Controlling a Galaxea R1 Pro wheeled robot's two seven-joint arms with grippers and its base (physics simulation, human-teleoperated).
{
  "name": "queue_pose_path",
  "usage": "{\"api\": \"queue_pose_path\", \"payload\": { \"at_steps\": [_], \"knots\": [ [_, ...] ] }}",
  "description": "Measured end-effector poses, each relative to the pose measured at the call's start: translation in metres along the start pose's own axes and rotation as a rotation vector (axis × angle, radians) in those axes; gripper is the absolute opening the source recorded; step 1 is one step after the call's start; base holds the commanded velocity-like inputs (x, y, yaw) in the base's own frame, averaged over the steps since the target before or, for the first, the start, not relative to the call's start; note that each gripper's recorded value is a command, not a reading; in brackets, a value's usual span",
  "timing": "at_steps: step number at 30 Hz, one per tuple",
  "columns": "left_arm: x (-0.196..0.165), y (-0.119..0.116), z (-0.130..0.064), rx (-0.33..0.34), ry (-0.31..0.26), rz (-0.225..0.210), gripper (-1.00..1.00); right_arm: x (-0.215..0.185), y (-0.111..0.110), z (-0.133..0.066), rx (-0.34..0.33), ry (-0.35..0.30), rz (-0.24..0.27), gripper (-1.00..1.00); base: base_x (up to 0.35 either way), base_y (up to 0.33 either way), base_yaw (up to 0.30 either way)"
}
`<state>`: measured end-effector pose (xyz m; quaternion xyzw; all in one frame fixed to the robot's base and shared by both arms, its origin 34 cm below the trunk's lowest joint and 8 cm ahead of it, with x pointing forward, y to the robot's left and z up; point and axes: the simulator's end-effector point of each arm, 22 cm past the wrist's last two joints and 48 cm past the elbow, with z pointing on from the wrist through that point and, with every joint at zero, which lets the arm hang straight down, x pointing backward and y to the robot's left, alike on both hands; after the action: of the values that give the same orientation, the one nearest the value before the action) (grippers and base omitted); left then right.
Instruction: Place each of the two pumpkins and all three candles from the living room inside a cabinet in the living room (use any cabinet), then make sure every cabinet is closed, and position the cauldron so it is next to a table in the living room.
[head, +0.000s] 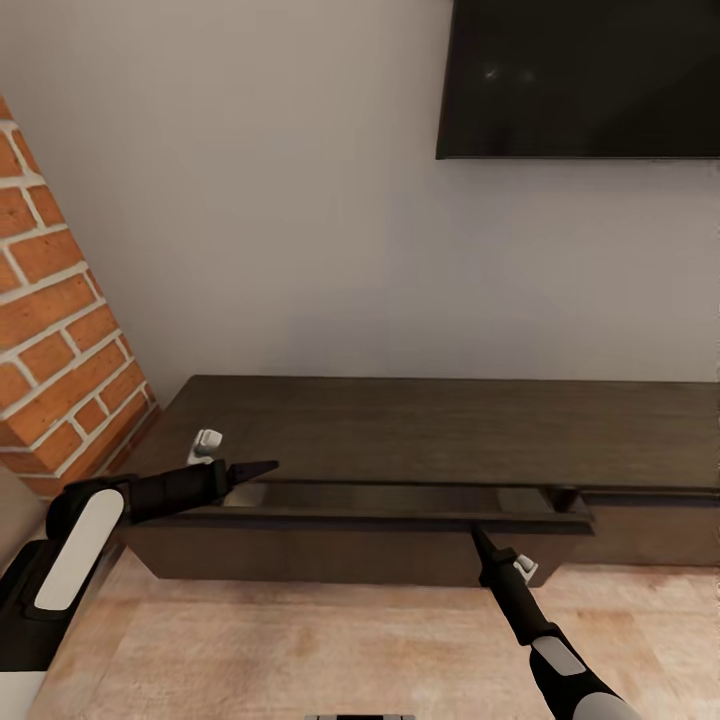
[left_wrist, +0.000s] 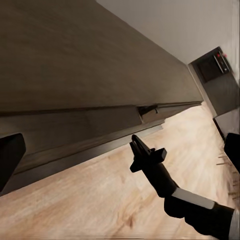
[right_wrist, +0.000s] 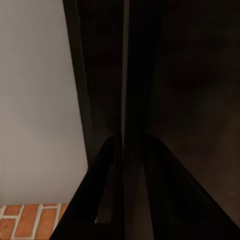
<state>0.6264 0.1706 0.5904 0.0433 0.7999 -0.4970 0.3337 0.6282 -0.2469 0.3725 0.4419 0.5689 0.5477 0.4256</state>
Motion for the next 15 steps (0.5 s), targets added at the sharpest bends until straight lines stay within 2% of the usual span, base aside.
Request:
{"api": "queue_pose_path", "payload": {
  "at_steps": [4, 15],
  "knots": [
    [0.0001, -0.0052, -0.0021, 0.027, 0.003, 0.003, 1.00, -0.0009, 0.0002, -0.0002, 0.000, -0.003, 0.000, -1.00, -0.083, 0.009, 0.000],
    [-0.0003, -0.0064, -0.0037, 0.033, 0.003, 0.005, 1.00, -0.0009, 0.0002, -0.0001, 0.000, -0.003, 0.000, -1.00, -0.094, 0.001, 0.000]
  ]
}}
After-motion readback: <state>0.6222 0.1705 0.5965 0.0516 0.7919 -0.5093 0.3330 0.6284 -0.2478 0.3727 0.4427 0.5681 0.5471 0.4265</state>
